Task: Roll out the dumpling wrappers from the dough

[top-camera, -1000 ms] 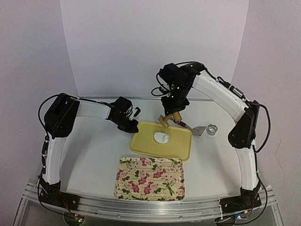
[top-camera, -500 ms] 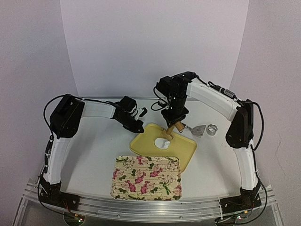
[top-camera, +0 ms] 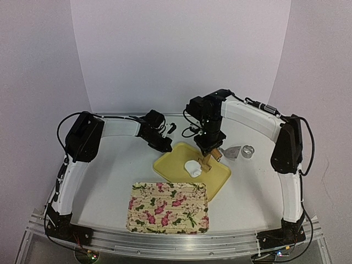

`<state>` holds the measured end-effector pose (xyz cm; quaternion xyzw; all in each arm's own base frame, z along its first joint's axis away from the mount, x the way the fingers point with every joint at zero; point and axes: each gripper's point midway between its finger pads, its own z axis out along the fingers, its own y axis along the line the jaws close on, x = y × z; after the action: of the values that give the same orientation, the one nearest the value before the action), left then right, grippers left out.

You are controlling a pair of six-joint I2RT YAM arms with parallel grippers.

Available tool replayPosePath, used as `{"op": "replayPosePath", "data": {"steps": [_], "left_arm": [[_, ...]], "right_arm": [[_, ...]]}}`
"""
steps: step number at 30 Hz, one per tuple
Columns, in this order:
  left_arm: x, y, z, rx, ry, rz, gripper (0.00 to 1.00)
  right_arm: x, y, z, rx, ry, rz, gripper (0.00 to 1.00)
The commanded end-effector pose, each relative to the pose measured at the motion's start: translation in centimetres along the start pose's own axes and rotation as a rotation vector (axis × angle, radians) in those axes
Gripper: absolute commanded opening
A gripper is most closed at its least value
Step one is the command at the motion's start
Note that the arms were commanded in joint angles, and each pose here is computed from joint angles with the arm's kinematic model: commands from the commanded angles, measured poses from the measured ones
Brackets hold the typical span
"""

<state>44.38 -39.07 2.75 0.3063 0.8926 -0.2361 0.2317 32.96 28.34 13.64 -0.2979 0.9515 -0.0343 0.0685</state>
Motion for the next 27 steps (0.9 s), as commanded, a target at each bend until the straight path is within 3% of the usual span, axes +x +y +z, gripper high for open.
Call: {"op": "replayPosePath", "data": {"steps": [1,7,12,21,27], "left_arm": [[-3.2,1.0,-1.1,-0.057,-0.070,-0.002,0.09],[-4.6,-0.2,-3.7,-0.030,-0.110,-0.037,0.41],[-4.9,-0.8,-6.3,-0.038,-0.110,-0.126,0.57],[3.1,-0.7,-8.2,-0.097,0.068,-0.579,0.63],[6.2,-0.6,-8.2,-0.108,0.109,-0.650,0.62]], "right_arm": [[7.0,-1.4,-5.1,0.023,0.191,-0.001,0.00],[7.4,-1.4,-6.5,0.009,0.157,0.033,0.00],[7.7,-1.5,-6.9,0.008,0.148,0.048,0.00],[7.3,0.0,-5.4,-0.037,0.195,0.032,0.00],[6.7,0.5,-3.9,-0.036,0.226,0.009,0.00]]}}
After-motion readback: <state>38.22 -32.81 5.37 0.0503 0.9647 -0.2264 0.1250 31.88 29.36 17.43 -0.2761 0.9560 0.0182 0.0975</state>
